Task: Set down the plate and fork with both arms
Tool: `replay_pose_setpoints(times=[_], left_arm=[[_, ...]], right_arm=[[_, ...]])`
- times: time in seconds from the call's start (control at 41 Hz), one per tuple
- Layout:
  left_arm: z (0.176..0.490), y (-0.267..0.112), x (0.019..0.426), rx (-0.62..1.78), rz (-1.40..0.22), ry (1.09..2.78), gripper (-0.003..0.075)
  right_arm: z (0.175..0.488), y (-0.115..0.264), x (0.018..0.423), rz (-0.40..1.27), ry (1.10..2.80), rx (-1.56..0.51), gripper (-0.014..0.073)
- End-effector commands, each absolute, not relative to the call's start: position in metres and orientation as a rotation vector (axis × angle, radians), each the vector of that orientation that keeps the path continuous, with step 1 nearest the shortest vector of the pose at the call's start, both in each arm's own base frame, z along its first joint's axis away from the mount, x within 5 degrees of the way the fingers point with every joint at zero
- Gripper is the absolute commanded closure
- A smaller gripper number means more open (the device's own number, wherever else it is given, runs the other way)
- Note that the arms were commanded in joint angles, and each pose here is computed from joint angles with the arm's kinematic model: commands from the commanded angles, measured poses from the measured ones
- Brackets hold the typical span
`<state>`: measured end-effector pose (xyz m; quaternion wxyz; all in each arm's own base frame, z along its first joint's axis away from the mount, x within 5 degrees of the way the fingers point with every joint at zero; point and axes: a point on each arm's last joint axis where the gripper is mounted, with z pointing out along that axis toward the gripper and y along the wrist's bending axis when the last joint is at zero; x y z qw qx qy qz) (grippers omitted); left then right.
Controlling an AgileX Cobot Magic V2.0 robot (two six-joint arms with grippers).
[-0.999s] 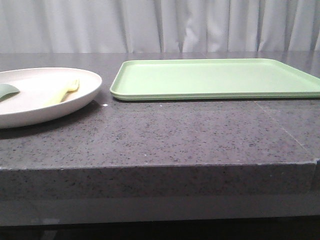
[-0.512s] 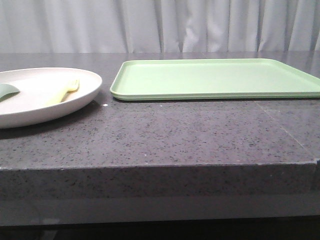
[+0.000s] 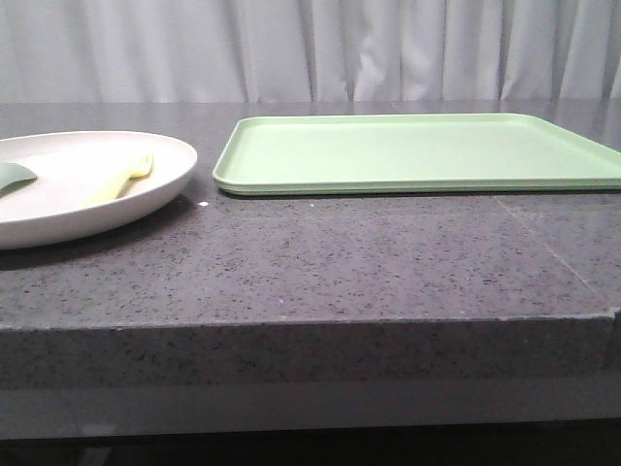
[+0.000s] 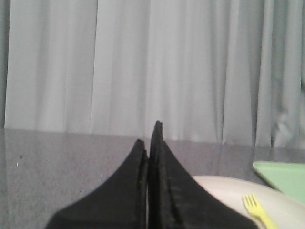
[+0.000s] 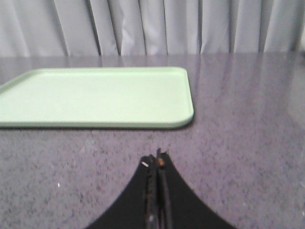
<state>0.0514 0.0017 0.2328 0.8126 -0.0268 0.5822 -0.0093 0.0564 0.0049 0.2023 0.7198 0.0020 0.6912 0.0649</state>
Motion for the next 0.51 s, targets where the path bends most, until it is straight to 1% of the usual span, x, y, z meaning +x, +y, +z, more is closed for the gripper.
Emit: replay_pose_setpoints(times=[0.0,0.097,0.195,0.292,0.365,0.487], left_arm=[[0.249,0.001,0.042,-0.046,-0.023,1.048,0.0738],[0.26,0.001,0.04,-0.046,-0.023,1.035,0.0738],[0.274,0.001,0.04,-0.051,-0.021,1.103,0.0738],[0.291,0.002,0.044,-0.058,-0.019,1.215,0.0738],[0.306,0.002,0.05,-0.063,-0.018,1.303,0.0738],[0.327,0.003,0.069,-0.065,-0.008,1.434,0.0738]], right_arm=[[0.225,0.005,0.051,0.15,1.304,-0.002,0.0657],[0.239,0.005,0.048,0.151,1.26,-0.002,0.0657],[0.258,0.004,0.043,0.149,1.261,0.0,0.0657],[0.282,0.003,0.039,0.144,1.316,0.004,0.0654],[0.297,0.003,0.041,0.139,1.39,0.007,0.0654],[0.324,0.004,0.058,0.131,1.511,0.01,0.0654]])
